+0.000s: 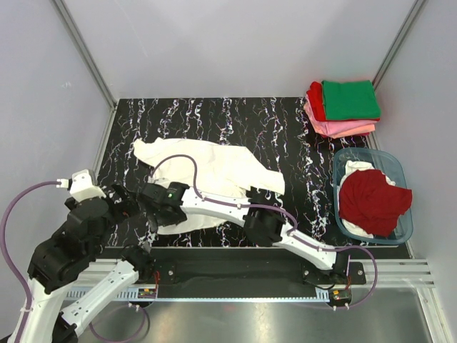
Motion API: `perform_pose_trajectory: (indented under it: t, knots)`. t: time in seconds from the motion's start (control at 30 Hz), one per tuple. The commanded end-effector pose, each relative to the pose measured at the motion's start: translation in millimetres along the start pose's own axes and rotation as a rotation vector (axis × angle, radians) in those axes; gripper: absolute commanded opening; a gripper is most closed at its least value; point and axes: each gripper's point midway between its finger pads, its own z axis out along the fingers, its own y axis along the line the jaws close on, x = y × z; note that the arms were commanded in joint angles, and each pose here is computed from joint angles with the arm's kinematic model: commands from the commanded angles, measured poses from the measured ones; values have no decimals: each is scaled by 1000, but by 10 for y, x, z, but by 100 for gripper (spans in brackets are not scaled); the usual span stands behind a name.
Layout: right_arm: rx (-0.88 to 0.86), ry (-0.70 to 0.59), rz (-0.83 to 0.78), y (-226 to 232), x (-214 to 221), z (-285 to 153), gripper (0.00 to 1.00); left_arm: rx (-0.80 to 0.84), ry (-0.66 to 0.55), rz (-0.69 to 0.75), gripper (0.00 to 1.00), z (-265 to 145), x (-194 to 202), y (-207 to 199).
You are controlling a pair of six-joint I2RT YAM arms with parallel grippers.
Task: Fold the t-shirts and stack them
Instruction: Flatten the tshirt out
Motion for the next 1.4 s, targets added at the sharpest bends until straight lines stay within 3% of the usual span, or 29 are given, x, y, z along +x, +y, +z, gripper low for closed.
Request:
perform_pose_trajectory:
  t: [0.0, 0.1, 0.2, 0.23, 0.37, 0.43, 0.5, 0.53, 0.57, 0.63, 0.83, 1.07, 1.23, 1.37]
  knots:
    - [62, 74, -24, -172, 154, 41, 76, 9, -27, -33, 99, -51, -67, 16]
    - [140, 132, -47, -361, 371, 158, 64, 22, -31, -49, 99, -70, -69, 12]
    - [210, 210, -71, -579, 619, 264, 47, 28, -19, -49, 99, -64, -40, -6]
    - [218, 224, -75, -620, 667, 282, 33, 29, -20, -51, 99, -61, -45, -12]
    - [289, 263, -107, -960, 866, 273, 0, 27, -18, -48, 99, -45, -48, -28]
    - [279, 188, -93, -983, 634, -6, 0, 21, -12, -40, 99, -26, -41, -38]
    - [360, 139, -25, -1461, 467, -169, 0, 21, -1, -31, 99, 7, -32, -76]
    - [311, 49, 27, -1464, 188, -583, 0, 24, 3, -30, 99, 16, -32, -95]
    - [362, 71, 68, -1814, 340, -662, 0, 35, 8, -33, 99, 27, -34, -137]
    - [314, -95, 198, -2087, -60, -1235, 0, 40, 22, -29, 99, 56, -22, -186]
    - [487, -236, 286, -2884, 11, -2199, 0, 62, 64, -43, 99, 198, 88, -361]
    - [515, -286, 429, -3435, 284, -2516, 0, 175, 293, -115, 96, 455, 713, -831]
    - [399, -303, 438, -3293, 266, -2454, 0, 256, 464, -166, 85, 595, 1298, -1076]
    - [390, -416, 415, -3243, -79, -2787, 0, 260, 497, -177, 82, 586, 1568, -1035]
